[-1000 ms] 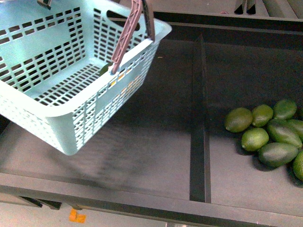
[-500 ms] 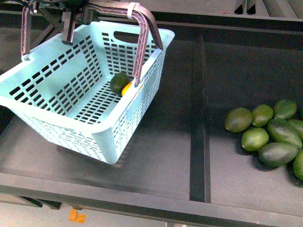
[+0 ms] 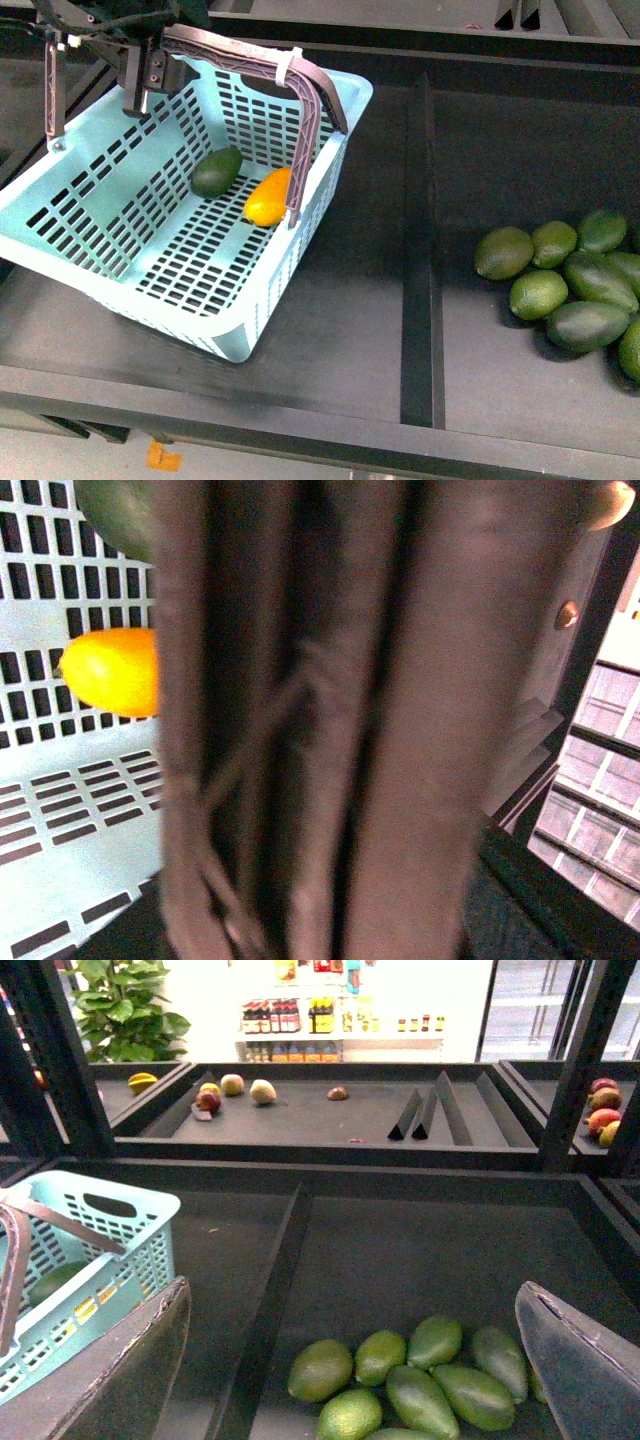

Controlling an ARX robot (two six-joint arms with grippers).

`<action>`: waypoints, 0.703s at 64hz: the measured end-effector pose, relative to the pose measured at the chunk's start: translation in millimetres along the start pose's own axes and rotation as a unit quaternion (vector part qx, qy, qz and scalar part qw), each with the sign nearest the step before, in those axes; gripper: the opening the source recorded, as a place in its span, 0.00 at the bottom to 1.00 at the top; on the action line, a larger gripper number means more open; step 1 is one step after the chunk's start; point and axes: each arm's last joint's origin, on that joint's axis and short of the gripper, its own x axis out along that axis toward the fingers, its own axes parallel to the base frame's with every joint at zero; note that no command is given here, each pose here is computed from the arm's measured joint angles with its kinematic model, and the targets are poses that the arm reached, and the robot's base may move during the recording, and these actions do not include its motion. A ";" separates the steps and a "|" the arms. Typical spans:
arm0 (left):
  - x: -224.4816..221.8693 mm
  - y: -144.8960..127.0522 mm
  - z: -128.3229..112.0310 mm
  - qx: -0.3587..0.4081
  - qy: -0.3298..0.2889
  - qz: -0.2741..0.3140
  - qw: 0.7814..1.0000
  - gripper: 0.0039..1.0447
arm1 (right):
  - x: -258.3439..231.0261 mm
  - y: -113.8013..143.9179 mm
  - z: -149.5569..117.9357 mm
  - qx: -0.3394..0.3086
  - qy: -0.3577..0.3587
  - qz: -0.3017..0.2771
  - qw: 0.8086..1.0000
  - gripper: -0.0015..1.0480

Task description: Pick mango and avocado into basket

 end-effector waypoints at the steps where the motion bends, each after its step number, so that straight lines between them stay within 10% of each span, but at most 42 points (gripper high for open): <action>1: -1.8 -0.6 -0.1 0.000 -0.001 -0.001 1.000 0.66 | 0.0 0.0 0.0 0.000 0.000 0.000 1.000 0.92; 11: -44.4 -1.3 4.6 -0.001 -0.059 -0.009 0.998 0.94 | 0.0 0.0 0.0 0.000 0.000 0.000 1.000 0.92; 24: -107.6 2.7 12.1 0.080 -0.139 -0.078 0.984 0.86 | 0.0 0.0 0.0 0.000 0.000 0.000 1.000 0.92; 30: -135.4 20.4 12.6 0.309 -0.219 -0.210 0.901 0.67 | 0.0 0.0 0.0 0.000 0.000 0.000 1.000 0.92; 36: -169.4 57.3 14.9 0.534 -0.323 -0.204 0.754 0.41 | 0.0 0.0 0.0 0.000 0.000 0.000 1.000 0.92; 45: -188.0 101.7 16.4 0.607 -0.332 -0.160 0.704 0.11 | 0.0 0.0 0.0 0.000 0.000 0.000 1.000 0.92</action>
